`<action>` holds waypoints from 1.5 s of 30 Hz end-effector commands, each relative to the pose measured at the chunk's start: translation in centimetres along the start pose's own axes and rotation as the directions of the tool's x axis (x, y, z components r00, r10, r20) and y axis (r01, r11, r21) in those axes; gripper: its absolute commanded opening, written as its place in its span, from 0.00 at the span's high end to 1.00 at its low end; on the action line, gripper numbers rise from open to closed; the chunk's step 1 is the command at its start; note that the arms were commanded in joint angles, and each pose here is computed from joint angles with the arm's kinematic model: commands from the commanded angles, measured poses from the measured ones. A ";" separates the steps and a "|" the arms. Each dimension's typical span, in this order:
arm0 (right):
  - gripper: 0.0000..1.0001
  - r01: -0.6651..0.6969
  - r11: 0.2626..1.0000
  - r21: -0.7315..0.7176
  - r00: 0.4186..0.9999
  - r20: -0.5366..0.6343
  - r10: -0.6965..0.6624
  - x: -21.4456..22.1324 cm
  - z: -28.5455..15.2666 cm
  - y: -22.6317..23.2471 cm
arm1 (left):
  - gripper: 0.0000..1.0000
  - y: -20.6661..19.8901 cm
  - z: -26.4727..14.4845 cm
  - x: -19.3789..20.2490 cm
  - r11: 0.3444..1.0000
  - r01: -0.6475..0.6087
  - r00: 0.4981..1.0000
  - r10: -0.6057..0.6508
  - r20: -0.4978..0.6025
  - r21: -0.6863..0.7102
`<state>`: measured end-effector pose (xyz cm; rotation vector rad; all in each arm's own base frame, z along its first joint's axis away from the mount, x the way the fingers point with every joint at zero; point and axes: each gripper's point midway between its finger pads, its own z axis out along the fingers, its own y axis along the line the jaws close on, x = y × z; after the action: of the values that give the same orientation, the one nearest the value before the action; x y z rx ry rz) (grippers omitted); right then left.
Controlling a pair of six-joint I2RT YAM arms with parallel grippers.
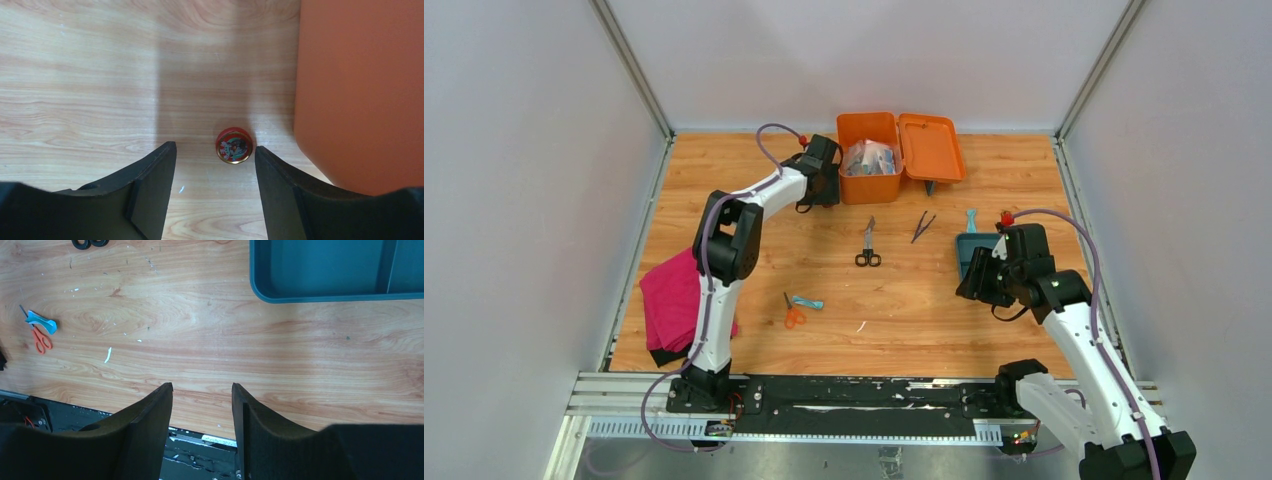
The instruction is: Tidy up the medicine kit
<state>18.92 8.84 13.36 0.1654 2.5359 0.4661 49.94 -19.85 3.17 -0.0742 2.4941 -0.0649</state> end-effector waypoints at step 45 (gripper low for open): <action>0.48 0.005 1.000 0.022 0.999 0.033 -0.005 -0.9 -0.8 0.0 | 0.72 2.5 -12.5 1.4 0.998 -0.002 0.994 -0.005 0.112 0.064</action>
<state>18.90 8.89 13.35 0.1621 2.5375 0.4699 43.23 -17.07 11.62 -0.0593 2.3821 -0.0925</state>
